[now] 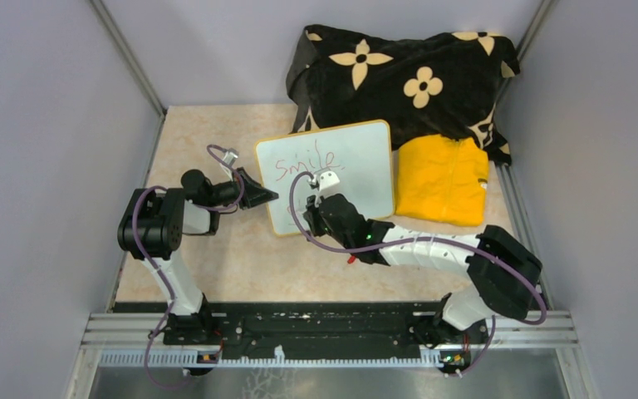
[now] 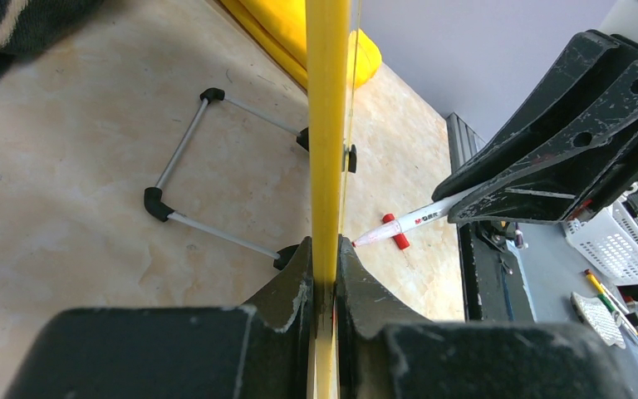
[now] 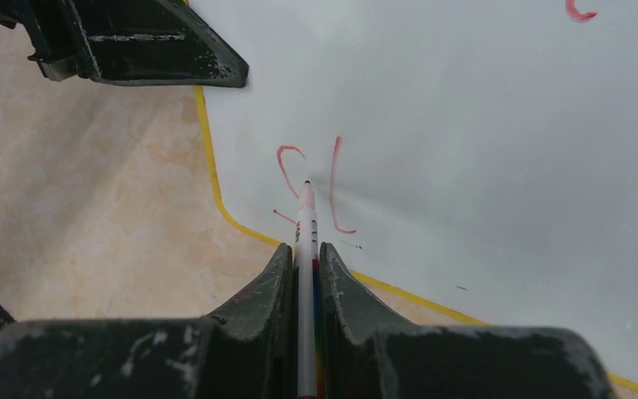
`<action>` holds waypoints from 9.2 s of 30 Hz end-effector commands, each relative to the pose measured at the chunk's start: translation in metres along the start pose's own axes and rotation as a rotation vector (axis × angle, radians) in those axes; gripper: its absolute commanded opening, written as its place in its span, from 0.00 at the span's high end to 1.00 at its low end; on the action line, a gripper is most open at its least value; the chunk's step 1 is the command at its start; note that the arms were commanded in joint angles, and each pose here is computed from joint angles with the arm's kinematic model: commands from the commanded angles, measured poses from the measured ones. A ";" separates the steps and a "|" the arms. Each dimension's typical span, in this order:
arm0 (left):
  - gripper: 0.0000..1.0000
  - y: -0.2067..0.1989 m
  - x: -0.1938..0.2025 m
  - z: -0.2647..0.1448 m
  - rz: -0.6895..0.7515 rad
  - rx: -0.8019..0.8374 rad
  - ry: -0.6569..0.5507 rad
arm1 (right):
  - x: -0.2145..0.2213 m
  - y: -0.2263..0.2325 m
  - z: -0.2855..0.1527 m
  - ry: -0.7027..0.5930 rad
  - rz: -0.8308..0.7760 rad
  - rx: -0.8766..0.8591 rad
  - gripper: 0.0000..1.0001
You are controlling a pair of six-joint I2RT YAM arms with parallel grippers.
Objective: Write a sentence on the whiteboard
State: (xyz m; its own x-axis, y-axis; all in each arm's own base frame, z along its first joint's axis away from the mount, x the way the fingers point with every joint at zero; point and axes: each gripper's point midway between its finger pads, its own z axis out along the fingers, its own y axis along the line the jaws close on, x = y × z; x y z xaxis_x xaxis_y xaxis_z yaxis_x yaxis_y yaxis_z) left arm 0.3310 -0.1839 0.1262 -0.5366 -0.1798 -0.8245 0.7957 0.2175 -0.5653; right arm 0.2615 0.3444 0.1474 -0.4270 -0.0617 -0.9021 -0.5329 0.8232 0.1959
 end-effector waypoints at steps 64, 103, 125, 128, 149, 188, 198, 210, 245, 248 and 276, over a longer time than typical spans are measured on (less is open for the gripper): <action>1.00 0.010 0.010 0.004 -0.016 -0.026 0.018 | -0.026 -0.035 -0.010 -0.075 0.033 0.110 1.00; 1.00 0.010 0.010 0.004 -0.014 -0.027 0.017 | -0.010 -0.051 -0.018 -0.029 0.017 0.164 1.00; 1.00 0.010 0.010 0.004 -0.016 -0.027 0.018 | -0.030 -0.046 -0.009 -0.060 0.008 0.156 1.00; 1.00 0.010 0.009 0.004 -0.016 -0.027 0.017 | -0.023 -0.047 -0.010 -0.047 0.012 0.153 1.00; 1.00 0.010 0.009 0.004 -0.015 -0.027 0.019 | 0.000 -0.052 -0.023 -0.012 0.038 0.137 1.00; 1.00 0.011 0.011 0.004 -0.022 -0.028 0.021 | -0.019 -0.057 -0.016 -0.043 0.089 0.122 1.00; 1.00 0.011 0.011 0.004 -0.024 -0.028 0.021 | -0.001 -0.066 -0.026 -0.019 0.101 0.141 1.00; 1.00 0.011 0.011 0.004 -0.024 -0.029 0.021 | -0.049 -0.057 -0.048 -0.148 0.131 0.095 1.00; 1.00 0.011 0.012 0.005 -0.026 -0.028 0.024 | -0.012 -0.075 -0.022 -0.046 0.113 0.171 1.00; 1.00 0.010 0.012 0.005 -0.025 -0.028 0.024 | -0.007 -0.074 -0.022 -0.036 0.110 0.161 1.00; 1.00 0.011 0.013 0.006 -0.026 -0.029 0.030 | 0.013 -0.035 -0.011 0.020 0.122 0.060 1.00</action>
State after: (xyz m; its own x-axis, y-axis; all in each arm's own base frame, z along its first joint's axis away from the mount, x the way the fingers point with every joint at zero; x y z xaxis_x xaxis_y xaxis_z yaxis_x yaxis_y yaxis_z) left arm 0.3327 -0.1851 0.1253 -0.5396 -0.1687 -0.8248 0.7960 0.2170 -0.5651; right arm 0.2490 0.3021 0.0971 -0.5712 -0.0452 -0.8196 -0.4460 0.8553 0.2636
